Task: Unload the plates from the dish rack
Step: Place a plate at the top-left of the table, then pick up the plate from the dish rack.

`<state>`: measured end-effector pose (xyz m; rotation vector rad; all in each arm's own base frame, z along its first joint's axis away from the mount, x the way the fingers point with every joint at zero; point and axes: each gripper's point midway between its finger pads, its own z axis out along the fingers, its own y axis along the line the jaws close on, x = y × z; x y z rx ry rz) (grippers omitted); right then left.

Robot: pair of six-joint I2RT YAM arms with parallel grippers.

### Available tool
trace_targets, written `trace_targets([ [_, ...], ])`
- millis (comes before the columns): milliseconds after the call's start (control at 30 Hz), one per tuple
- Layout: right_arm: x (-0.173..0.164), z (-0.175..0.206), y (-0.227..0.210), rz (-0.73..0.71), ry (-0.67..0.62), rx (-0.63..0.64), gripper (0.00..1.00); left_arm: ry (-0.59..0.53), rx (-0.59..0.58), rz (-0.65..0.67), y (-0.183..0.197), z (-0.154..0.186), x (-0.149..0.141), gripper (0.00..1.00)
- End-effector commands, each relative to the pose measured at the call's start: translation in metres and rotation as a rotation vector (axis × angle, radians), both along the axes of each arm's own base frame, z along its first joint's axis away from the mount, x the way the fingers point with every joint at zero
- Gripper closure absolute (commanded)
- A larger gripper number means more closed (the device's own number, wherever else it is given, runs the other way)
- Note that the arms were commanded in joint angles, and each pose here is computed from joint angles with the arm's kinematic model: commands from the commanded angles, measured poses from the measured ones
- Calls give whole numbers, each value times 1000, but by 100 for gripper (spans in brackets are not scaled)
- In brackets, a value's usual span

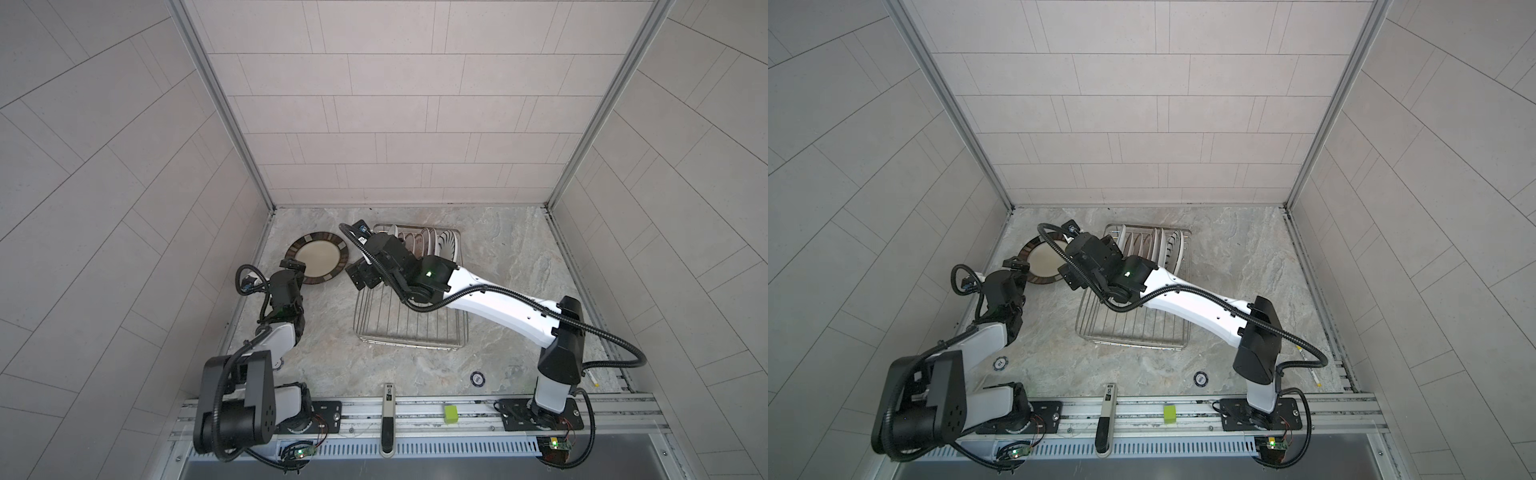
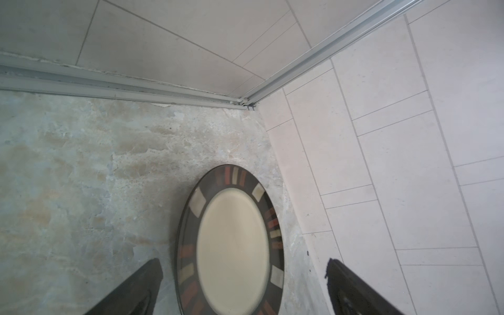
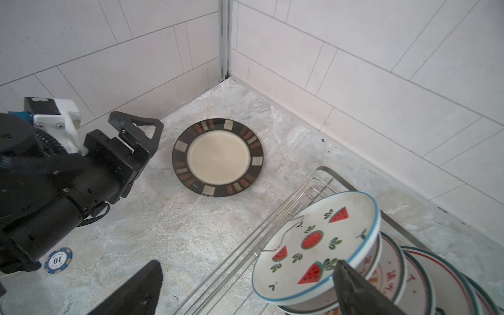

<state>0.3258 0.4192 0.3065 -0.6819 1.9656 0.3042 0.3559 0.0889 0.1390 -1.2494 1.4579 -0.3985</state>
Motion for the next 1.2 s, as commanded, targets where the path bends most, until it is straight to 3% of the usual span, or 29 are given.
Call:
trace_targets([
  [0, 6, 9, -34, -133, -36, -37, 0, 36, 43, -50, -10, 6, -8, 0],
  [100, 24, 10, -70, -301, -55, -59, 0, 28, 74, -136, -27, 22, -3, 0],
  [333, 46, -4, -111, -362, 66, 103, 3, -20, 158, -352, -73, 56, 2, 0],
  [600, 49, 6, -153, -536, 48, 107, 17, -167, 207, -624, -125, 93, -11, 0],
  [767, 52, 5, -153, -616, 48, 175, 29, -195, 194, -736, -149, 94, -27, 0],
  [900, 59, -2, -146, -696, 60, 208, 32, -178, 198, -815, -166, 87, -36, 0],
  [1167, 64, 1, -105, -718, -19, 103, 32, -166, 188, -830, -170, 67, -38, 2],
])
